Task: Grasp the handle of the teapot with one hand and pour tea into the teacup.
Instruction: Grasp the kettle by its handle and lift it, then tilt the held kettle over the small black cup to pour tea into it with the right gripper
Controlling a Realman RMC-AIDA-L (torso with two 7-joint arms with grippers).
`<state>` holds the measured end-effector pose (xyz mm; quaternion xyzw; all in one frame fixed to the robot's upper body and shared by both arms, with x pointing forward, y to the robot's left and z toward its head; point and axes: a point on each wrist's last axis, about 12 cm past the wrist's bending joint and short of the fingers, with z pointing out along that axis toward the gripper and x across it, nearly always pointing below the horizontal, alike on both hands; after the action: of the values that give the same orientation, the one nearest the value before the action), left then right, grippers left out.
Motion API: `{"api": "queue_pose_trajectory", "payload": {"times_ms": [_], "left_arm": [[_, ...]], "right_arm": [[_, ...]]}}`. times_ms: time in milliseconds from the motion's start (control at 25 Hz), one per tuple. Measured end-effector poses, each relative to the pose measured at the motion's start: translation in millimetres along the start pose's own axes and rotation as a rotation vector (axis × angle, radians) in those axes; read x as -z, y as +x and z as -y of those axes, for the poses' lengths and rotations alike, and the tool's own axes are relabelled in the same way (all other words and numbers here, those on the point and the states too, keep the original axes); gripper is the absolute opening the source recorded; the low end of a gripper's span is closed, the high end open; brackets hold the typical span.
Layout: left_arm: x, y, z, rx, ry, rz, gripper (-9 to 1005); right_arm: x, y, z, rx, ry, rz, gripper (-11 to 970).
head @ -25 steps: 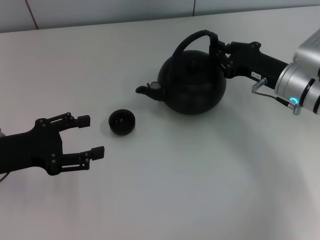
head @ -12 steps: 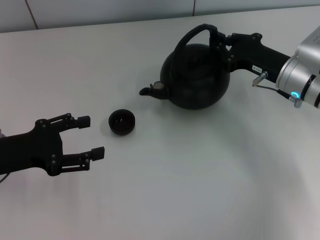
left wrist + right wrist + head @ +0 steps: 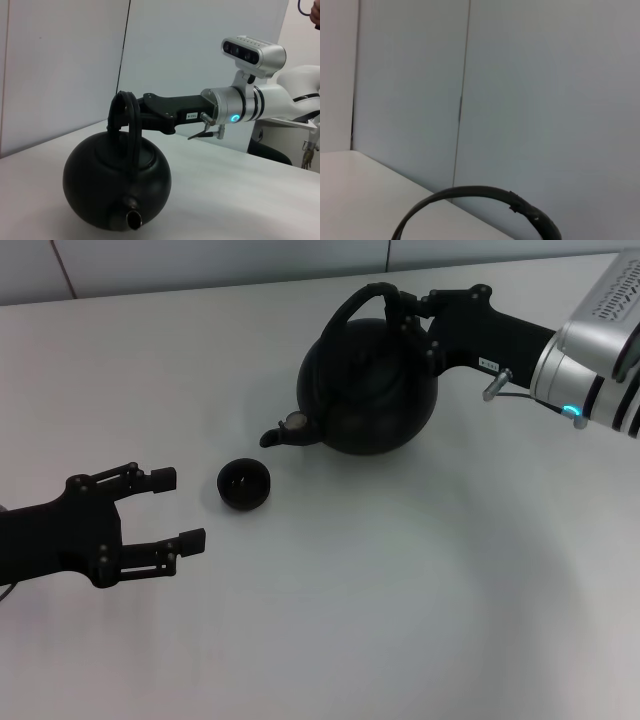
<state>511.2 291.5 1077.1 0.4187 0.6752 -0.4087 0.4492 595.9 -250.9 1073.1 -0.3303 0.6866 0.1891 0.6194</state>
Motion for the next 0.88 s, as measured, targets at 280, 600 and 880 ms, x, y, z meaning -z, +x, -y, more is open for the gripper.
{"api": "queue_pose_trajectory", "payload": {"times_ms": [280, 600, 880], "left_arm": [[-1, 0, 0.4, 0.001, 0.000, 0.002, 868], [-3, 1, -1.4, 0.003, -0.020, -0.004, 867], [-3, 2, -2.6, 0.005, -0.032, -0.008, 868]], "right_arm": [[-6, -11, 3.8, 0.060, -0.017, 0.005, 115], [-23, -18, -0.3, 0.181, -0.050, -0.069, 114], [-34, -27, -1.6, 0.240, -0.065, -0.078, 114]]}}
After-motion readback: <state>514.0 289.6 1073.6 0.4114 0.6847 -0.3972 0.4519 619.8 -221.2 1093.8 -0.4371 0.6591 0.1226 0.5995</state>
